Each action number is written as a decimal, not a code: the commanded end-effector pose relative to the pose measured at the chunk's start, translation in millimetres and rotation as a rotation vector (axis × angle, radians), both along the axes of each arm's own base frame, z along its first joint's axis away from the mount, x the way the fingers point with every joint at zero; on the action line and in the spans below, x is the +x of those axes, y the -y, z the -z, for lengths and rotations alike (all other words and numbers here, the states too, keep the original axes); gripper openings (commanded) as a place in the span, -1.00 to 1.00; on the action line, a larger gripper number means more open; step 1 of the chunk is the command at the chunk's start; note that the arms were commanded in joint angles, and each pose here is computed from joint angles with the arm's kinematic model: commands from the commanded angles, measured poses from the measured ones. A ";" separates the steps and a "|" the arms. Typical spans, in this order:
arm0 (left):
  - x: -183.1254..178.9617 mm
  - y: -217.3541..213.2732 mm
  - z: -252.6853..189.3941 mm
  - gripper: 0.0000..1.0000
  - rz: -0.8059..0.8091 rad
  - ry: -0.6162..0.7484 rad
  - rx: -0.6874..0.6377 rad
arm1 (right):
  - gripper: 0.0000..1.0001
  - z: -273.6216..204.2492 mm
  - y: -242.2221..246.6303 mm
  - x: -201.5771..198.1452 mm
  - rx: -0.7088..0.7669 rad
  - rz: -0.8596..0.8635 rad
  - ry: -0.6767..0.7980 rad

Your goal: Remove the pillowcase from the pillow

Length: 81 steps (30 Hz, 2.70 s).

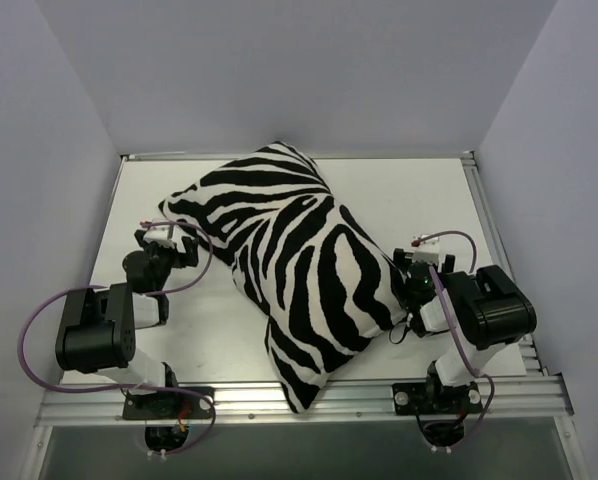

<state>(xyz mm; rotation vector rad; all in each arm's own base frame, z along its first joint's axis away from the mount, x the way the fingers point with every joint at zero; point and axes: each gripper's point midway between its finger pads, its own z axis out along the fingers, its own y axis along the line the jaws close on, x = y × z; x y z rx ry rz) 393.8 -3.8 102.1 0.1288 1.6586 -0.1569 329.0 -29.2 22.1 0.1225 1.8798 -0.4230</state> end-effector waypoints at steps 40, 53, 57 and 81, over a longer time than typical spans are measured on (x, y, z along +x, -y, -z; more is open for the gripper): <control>-33.2 106.5 -21.5 1.00 0.483 -0.500 0.231 | 0.03 -93.1 -361.5 73.2 0.853 -0.949 -0.480; -44.2 51.0 -153.5 0.96 0.322 -0.202 0.107 | -1.00 -222.6 -231.4 137.2 0.733 -0.618 -0.140; -48.7 34.9 -174.3 0.96 0.253 -0.199 0.115 | -1.00 -290.0 -160.1 142.1 0.530 -0.446 0.004; -41.2 -2.1 -161.3 0.93 0.115 -0.312 0.017 | -0.96 -94.3 -403.3 -4.7 -0.450 -0.511 -0.245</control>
